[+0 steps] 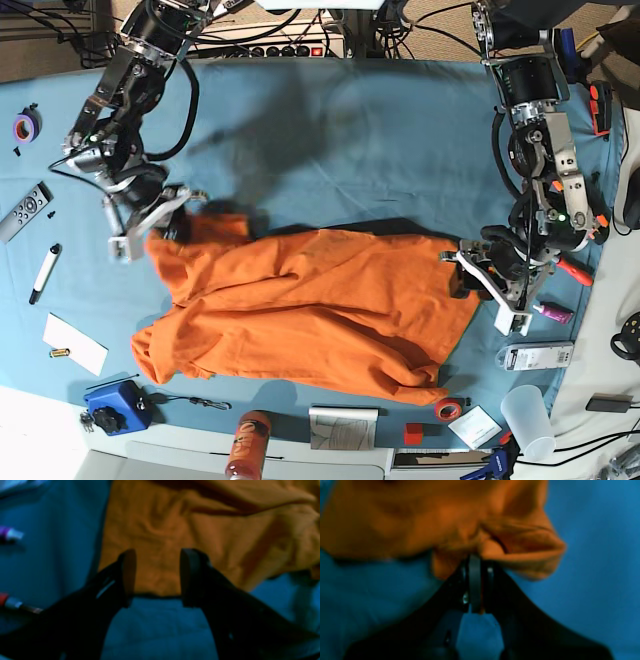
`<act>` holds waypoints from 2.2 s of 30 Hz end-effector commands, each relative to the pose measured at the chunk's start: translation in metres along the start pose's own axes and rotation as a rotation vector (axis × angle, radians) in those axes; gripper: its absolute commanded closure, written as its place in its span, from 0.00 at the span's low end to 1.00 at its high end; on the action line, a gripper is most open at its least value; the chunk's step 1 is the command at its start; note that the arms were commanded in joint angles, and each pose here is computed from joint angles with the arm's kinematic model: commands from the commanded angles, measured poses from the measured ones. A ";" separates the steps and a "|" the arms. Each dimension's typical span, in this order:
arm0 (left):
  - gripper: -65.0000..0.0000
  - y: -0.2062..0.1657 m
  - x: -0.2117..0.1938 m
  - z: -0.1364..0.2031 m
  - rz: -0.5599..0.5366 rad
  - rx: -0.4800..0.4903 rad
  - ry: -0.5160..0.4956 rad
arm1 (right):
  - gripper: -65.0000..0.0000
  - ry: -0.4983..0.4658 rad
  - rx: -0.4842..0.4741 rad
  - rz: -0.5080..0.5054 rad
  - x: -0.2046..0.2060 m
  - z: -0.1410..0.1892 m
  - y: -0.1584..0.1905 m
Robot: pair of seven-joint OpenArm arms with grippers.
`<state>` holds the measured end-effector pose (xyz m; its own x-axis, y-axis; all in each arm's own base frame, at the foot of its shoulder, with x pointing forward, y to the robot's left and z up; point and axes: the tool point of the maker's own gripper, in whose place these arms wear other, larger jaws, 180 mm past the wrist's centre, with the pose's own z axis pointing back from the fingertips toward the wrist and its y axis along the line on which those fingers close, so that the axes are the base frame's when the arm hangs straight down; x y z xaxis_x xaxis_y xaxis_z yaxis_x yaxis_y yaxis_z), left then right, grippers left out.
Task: Layout the t-shirt on the table in an organized manner, then fold the t-shirt properly
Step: 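Grasp the shirt edge with both grippers and pull it outward, then lift the grasped shirt edge with both grippers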
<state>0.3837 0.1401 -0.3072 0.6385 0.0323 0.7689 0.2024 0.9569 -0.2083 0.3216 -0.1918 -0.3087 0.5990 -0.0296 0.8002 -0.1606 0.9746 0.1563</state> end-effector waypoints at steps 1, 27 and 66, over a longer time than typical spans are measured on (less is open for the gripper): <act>0.56 0.000 0.010 0.004 -0.016 -0.001 -0.034 | 1.00 -0.068 0.000 0.027 0.021 0.007 0.002; 0.48 -0.032 -0.069 -0.007 -0.548 -0.021 0.037 | 1.00 -0.528 0.024 0.210 0.179 0.047 0.023; 1.00 0.081 -0.069 -0.015 -0.586 0.640 0.336 | 1.00 -0.488 -0.022 0.232 0.173 0.053 0.004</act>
<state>0.3594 0.2021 -0.3982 0.7689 -0.5011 0.3972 0.2076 0.7832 0.5861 0.3822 -0.2007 -0.1587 0.1818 0.0861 0.9796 -0.2351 0.9711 -0.0417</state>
